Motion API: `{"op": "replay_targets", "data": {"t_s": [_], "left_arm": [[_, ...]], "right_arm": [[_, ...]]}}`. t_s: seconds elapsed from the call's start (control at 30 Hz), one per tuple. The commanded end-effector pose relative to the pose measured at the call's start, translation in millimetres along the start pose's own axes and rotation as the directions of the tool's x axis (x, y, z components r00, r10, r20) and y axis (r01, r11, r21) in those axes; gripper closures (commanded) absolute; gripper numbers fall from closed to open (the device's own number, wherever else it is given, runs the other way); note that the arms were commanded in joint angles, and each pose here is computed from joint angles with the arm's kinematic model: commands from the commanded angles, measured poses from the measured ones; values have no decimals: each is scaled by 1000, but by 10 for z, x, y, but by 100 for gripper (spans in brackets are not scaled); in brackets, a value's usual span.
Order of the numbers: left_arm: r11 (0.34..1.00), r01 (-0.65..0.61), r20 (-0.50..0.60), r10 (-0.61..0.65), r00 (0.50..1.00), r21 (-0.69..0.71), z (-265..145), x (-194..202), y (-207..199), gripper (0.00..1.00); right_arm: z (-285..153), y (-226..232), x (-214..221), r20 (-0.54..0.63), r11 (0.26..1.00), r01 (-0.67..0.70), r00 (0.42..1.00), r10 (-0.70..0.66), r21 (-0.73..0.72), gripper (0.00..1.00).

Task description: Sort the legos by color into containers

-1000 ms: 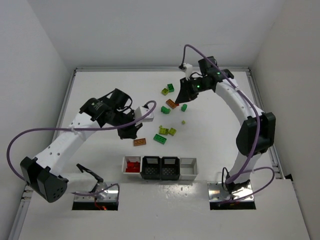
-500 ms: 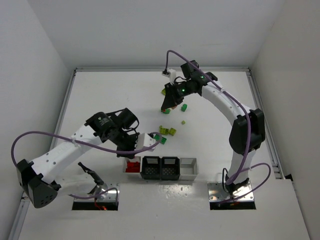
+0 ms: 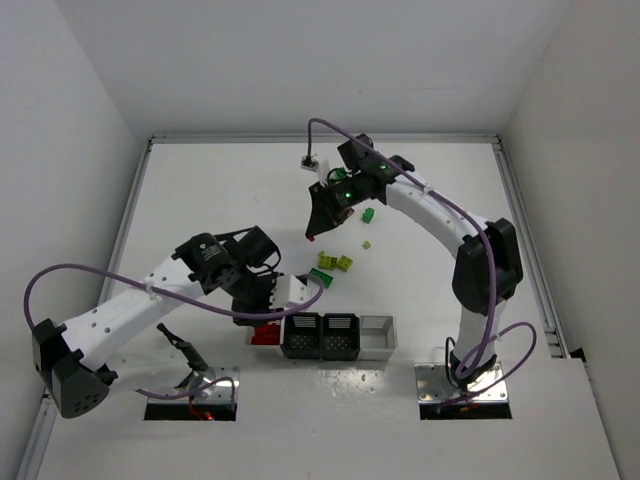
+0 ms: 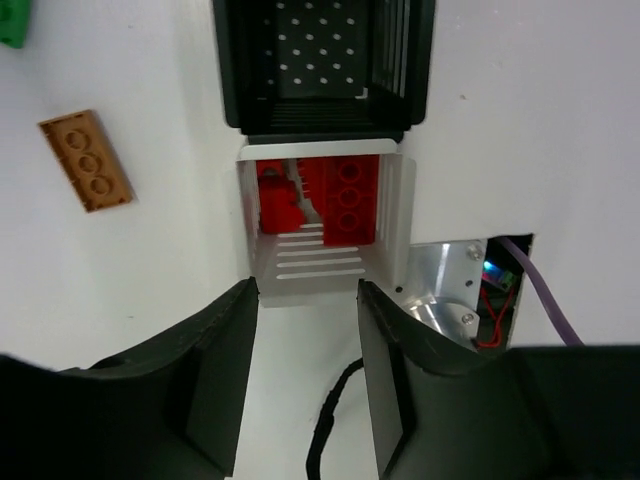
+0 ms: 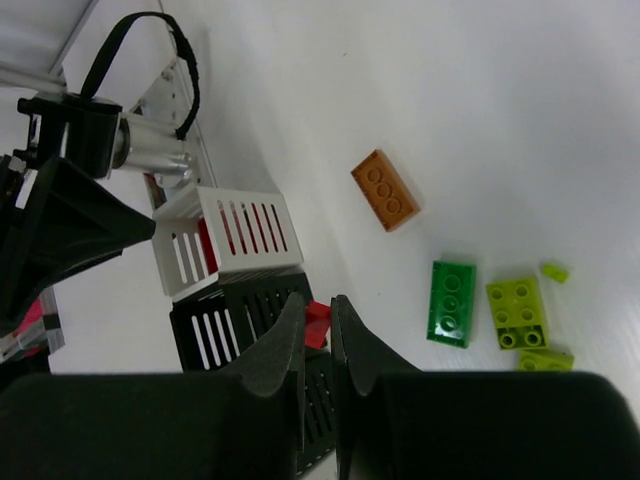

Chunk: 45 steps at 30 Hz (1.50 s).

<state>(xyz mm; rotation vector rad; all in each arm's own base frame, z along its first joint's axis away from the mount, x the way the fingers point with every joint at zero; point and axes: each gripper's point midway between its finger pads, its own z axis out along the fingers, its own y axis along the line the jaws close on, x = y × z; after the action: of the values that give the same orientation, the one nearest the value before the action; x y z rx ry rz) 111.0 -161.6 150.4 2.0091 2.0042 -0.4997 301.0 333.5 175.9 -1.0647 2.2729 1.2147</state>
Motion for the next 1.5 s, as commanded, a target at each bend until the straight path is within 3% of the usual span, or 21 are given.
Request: {"op": "replay_targets", "data": {"t_s": [0.0,0.07,0.13,0.17,0.2,0.23,0.27,0.3,0.33,0.37,0.4,0.43,0.57,0.63,0.83,0.87,1.03,1.23,1.47], "left_arm": [[992,-2,91,14,996,-127,-187,-158,130,50],[965,62,222,-5,975,-253,-417,-358,318,51],[875,205,349,-44,936,-439,-813,-420,584,49],[783,368,468,-112,877,-502,-1034,-488,814,49],[646,477,488,-181,854,-596,-1192,-298,1033,49],[557,548,526,-219,822,-624,-1307,-216,1147,51],[446,639,613,-223,758,-627,-1498,-183,1235,51],[294,689,649,-236,724,-662,-1697,25,1325,52],[204,729,697,-214,684,-653,-1857,95,1339,47],[118,793,781,-140,609,-598,-2109,88,1305,39],[25,813,806,-119,580,-581,-2265,202,1297,33],[-18,825,821,-115,560,-565,-2315,252,1305,21],[-149,849,858,-176,482,-507,-2366,431,1378,16],[-245,834,866,-222,448,-494,-2353,596,1466,16],[-336,851,903,-298,310,-404,-2394,807,1652,16],[-311,872,911,-295,288,-377,-2425,743,1716,16],[-326,891,918,-341,202,-317,-2407,848,1850,16],[-285,916,914,-370,168,-284,-2347,847,1924,14],[-263,920,902,-397,171,-290,-2291,869,1968,12]], "right_arm": [[106,173,109,-15,997,5,1000,-6,-75,100],[168,301,194,-27,994,23,999,-26,-104,100],[230,471,358,-48,990,40,998,-48,-138,100],[246,526,391,-53,987,61,996,-69,-147,100],[252,592,391,-52,984,84,994,-93,-157,100],[305,682,454,-70,977,121,988,-136,-178,100],[313,706,543,-103,976,122,984,-142,-178,100],[321,726,557,-112,974,144,980,-165,-176,100],[356,751,606,-128,969,176,971,-200,-174,100],[342,794,594,-123,967,193,969,-215,-169,100],[341,831,591,-120,962,216,964,-238,-169,100],[371,881,651,-135,959,228,959,-251,-166,100],[524,1110,711,-148,938,289,936,-318,-193,100],[624,1214,734,-162,927,320,922,-352,-196,100],[880,1408,844,-188,899,372,889,-417,-232,100],[948,1424,844,-189,893,391,881,-433,-223,100],[1133,1474,903,-191,883,424,867,-460,-202,100],[1319,1369,987,-219,884,434,858,-465,-174,98],[1409,1380,949,-227,886,431,858,-461,-171,71]]}}
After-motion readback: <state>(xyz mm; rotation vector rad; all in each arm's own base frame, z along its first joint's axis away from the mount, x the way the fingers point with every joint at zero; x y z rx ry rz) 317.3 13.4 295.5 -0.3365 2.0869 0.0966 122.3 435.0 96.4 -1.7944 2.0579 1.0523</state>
